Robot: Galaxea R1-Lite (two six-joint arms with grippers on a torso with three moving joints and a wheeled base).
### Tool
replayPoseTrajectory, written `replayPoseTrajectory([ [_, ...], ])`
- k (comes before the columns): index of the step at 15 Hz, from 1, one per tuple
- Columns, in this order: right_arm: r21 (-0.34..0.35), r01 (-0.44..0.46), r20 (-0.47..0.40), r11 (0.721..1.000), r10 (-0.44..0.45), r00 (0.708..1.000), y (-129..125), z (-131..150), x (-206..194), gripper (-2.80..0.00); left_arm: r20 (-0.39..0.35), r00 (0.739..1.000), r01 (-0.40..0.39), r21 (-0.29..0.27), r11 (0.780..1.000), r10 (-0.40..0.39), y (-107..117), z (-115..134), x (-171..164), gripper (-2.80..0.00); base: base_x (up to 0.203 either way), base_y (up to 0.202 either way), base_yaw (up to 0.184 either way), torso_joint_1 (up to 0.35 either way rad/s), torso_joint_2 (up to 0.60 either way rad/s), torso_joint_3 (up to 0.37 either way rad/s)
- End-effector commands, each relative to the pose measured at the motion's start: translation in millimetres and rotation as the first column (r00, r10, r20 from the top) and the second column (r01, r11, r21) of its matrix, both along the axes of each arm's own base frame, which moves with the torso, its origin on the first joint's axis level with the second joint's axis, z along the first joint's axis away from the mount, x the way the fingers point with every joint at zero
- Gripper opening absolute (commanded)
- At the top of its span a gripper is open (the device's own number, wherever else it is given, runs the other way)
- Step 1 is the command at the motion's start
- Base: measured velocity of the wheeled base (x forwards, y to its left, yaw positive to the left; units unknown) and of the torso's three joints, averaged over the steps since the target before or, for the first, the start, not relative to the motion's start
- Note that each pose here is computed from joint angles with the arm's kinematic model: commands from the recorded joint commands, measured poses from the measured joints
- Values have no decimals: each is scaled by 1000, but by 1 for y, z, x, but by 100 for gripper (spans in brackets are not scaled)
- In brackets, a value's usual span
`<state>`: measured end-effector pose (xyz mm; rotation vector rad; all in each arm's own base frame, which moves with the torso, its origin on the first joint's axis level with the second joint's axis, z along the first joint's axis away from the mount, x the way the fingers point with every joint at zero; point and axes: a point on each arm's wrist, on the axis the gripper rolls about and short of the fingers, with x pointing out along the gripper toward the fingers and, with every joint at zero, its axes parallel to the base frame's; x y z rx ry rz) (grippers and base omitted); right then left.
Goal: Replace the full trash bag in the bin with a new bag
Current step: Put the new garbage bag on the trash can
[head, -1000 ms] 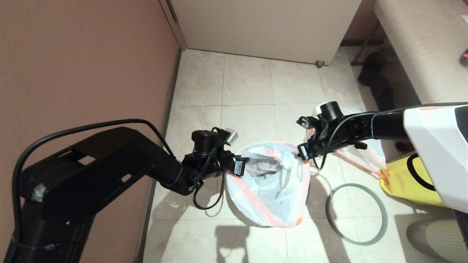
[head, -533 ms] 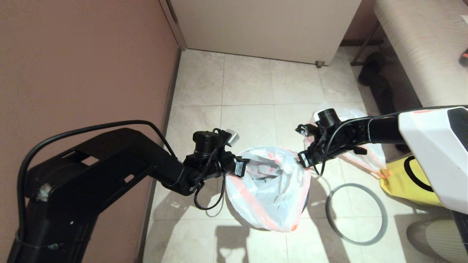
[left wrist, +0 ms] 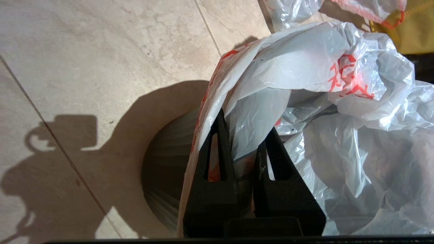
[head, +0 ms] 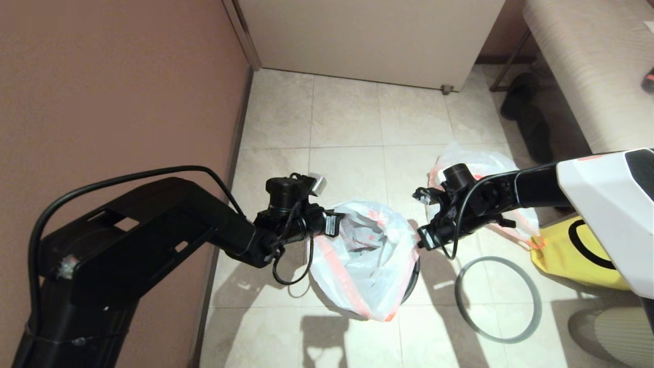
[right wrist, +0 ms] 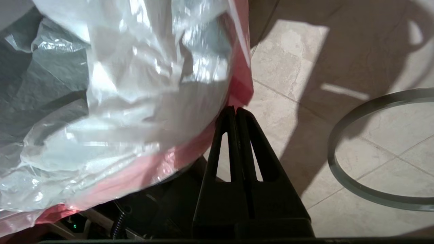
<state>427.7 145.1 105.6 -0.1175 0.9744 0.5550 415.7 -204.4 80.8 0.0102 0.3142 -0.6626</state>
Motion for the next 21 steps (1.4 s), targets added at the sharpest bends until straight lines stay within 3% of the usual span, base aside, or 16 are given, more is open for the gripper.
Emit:
replayPoseTrajectory([
  [1, 0, -20, -7, 1000, 20, 1000, 6, -2, -2, -280, 9, 1000, -5, -11, 1000, 5, 1, 3, 2, -280, 0, 0, 0, 0, 0, 0],
  [6, 14, -25, 18, 1000, 24, 1000, 11, -5, 7, -280, -10, 1000, -16, 10, 1000, 16, 2, -33, 13, -280, 0, 0, 0, 0, 0, 0],
  [8, 50, 2, 80, 999, -6, 997, -3, 20, 11, -280, 7, 1000, -21, 4, 1000, 21, 4, -34, 15, -280, 0, 0, 0, 0, 0, 0],
  [12, 155, 52, 157, 986, -77, 985, -34, 82, -4, -280, 45, 999, -10, -19, 1000, 11, 5, -12, 7, -280, 0, 0, 0, 0, 0, 0],
  [14, 183, 77, 112, 980, -99, 989, -44, 92, -20, -280, 60, 998, -13, -24, 1000, 14, 2, -10, 7, -280, 0, 0, 0, 0, 0, 0],
  [17, 231, 132, -14, 964, -132, 991, -48, 84, -38, -280, 124, 988, -88, -48, 995, 93, 0, -7, 17, -280, 0, 0, 0, 0, 0, 0],
  [19, 300, 151, -98, 942, -127, 987, -47, 76, -38, -280, 125, 986, -100, -53, 994, 106, 0, -9, 20, -280, 0, 0, 0, 0, 0, 0],
  [21, 325, 166, -148, 931, -123, 981, -45, 67, -36, -280, 117, 986, -112, -64, 992, 119, 3, -9, 23, -280, 0, 0, 0, 0, 0, 0],
])
